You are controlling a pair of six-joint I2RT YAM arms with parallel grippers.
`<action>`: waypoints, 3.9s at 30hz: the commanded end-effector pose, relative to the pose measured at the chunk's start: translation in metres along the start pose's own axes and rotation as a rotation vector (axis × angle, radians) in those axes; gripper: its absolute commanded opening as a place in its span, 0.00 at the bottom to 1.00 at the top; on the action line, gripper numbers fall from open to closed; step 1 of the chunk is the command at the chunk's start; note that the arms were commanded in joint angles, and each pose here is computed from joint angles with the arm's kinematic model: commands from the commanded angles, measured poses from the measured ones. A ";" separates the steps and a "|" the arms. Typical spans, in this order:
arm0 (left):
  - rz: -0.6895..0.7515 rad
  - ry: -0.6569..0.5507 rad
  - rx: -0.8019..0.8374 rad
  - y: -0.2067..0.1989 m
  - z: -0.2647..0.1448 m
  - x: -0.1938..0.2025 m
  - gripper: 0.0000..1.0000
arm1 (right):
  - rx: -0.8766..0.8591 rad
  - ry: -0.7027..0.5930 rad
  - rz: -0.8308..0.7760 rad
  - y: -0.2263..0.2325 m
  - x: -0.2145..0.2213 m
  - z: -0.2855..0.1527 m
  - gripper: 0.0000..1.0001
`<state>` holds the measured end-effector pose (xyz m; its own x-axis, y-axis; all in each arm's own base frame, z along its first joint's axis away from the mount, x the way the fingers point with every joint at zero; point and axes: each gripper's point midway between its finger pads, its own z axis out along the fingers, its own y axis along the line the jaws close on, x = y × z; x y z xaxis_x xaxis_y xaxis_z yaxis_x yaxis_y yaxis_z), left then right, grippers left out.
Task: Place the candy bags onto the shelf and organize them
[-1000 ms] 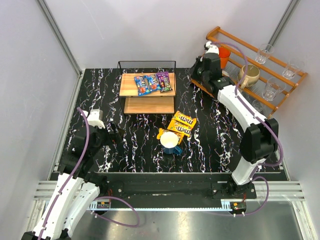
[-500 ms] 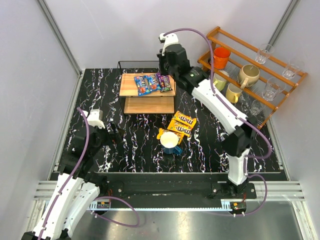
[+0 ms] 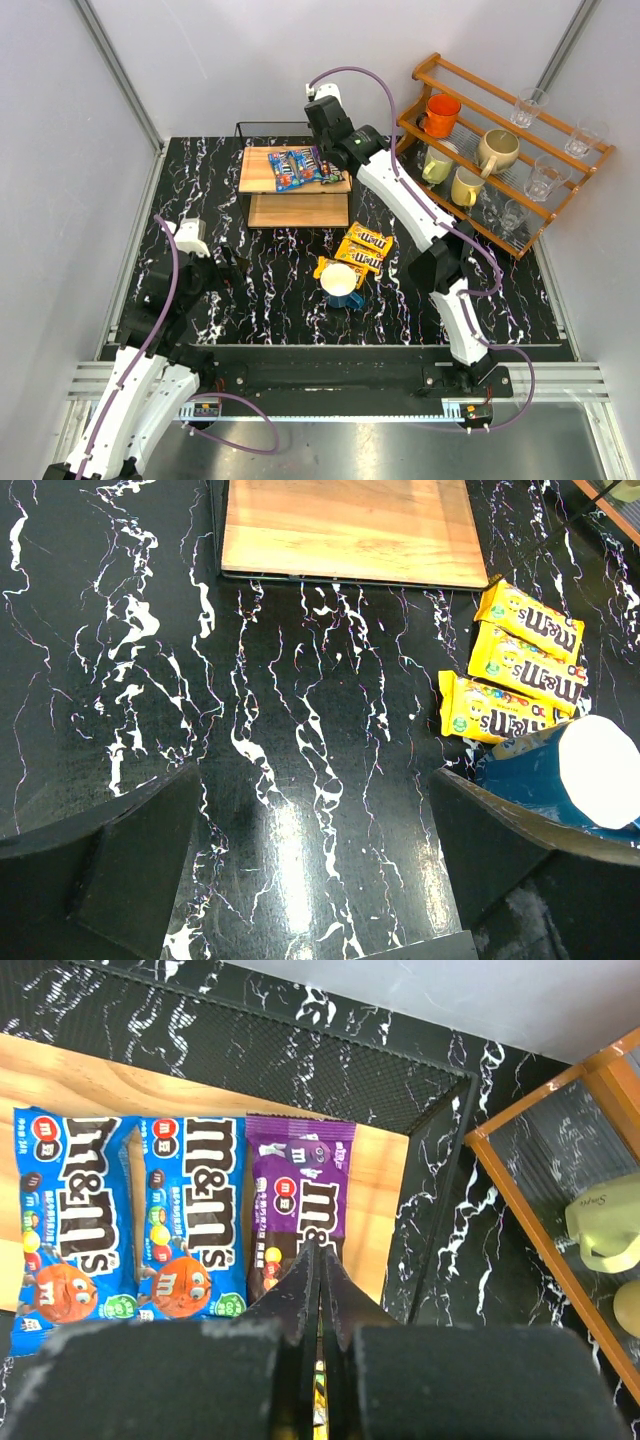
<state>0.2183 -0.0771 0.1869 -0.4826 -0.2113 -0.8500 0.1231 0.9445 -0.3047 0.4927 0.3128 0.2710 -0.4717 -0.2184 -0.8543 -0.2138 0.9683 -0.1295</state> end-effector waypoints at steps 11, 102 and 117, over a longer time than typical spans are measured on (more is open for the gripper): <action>0.008 -0.066 0.040 -0.010 -0.002 -0.021 0.99 | 0.064 0.085 -0.031 -0.002 0.030 0.011 0.00; 0.008 -0.065 0.041 -0.010 -0.001 -0.020 0.99 | -0.140 -0.337 0.383 -0.060 0.006 -0.157 0.34; 0.009 -0.056 0.036 -0.010 0.000 -0.019 0.99 | -0.158 0.117 0.487 -0.064 0.240 -0.142 0.82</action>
<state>0.2181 -0.0791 0.1855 -0.4912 -0.2081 -0.8458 0.1304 0.9425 -0.3076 0.2776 0.1723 0.1547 -0.5940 0.1369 -0.7927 -0.0737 0.9720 0.2231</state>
